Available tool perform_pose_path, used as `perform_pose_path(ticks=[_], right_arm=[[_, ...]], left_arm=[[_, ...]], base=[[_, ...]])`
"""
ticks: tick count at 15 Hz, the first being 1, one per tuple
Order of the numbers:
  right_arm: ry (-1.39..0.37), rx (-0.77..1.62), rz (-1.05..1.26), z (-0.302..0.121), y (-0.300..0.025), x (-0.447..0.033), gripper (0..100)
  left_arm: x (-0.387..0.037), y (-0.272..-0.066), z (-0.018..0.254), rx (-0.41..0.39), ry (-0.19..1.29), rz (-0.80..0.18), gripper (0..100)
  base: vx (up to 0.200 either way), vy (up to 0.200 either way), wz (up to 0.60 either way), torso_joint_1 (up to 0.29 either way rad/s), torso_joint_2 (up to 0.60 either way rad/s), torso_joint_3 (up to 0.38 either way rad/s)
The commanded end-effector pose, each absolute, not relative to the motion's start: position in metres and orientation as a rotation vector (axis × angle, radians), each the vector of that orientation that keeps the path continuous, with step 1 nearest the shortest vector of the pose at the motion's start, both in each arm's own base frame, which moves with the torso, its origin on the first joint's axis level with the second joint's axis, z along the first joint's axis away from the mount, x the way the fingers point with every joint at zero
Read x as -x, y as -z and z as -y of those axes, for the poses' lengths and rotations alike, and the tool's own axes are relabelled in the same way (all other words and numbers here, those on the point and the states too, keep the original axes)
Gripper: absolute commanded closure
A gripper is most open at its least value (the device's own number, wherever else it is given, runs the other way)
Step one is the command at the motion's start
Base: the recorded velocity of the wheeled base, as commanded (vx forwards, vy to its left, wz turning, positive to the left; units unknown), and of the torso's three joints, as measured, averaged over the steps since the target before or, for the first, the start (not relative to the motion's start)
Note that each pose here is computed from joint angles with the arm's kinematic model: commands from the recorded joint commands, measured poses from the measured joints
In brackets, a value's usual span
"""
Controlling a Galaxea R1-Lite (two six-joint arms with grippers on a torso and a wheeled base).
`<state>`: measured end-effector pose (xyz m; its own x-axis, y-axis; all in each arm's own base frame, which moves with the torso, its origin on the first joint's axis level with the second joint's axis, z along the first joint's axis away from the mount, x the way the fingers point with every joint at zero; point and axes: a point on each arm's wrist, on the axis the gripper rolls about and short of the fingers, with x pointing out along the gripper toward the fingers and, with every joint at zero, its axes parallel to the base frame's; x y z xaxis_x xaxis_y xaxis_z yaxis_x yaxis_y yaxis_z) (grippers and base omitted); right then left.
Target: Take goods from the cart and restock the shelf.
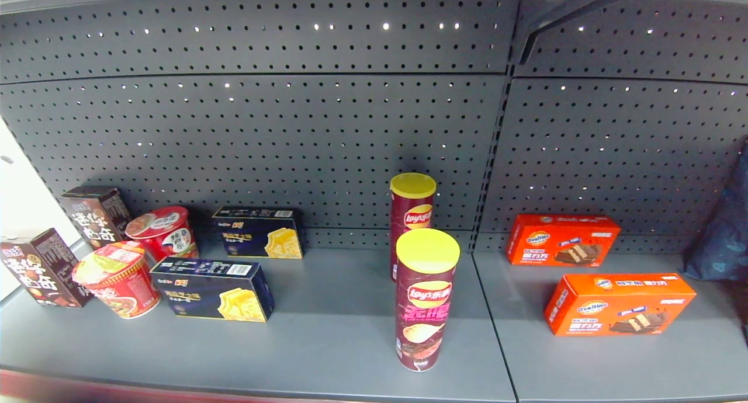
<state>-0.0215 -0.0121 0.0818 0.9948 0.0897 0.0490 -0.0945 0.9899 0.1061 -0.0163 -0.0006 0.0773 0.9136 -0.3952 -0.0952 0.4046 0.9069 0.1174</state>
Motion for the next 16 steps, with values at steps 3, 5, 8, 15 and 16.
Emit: perform_pose_path(ticks=[3, 5, 8, 15, 16], right_arm=[[-0.104, -0.075, 0.043, 0.0119, -0.0817, 0.0214, 0], [-0.131, -0.03, 0.043, 0.0112, -0.081, 0.0212, 0], [-0.158, -0.022, 0.048, 0.0106, -0.0815, 0.0213, 0], [-0.161, -0.022, 0.048, 0.0104, -0.0812, 0.0212, 0], [-0.161, -0.022, 0.048, 0.0105, -0.0815, 0.0213, 0]], left_arm=[[0.0162, -0.0772, 0.0006, -0.135, 0.415, -0.073, 0], [0.0163, -0.0774, 0.0005, -0.138, 0.415, -0.069, 0], [0.0162, -0.0775, 0.0006, -0.141, 0.417, -0.068, 0], [0.0163, -0.0775, 0.0006, -0.147, 0.417, -0.065, 0], [0.0163, -0.0777, 0.0006, -0.148, 0.417, -0.063, 0]], base=[[0.0, 0.0, 0.0, 0.0, 0.0, 0.0], [0.0, 0.0, 0.0, 0.0, 0.0, 0.0], [0.0, 0.0, 0.0, 0.0, 0.0, 0.0], [0.0, 0.0, 0.0, 0.0, 0.0, 0.0], [0.0, 0.0, 0.0, 0.0, 0.0, 0.0]])
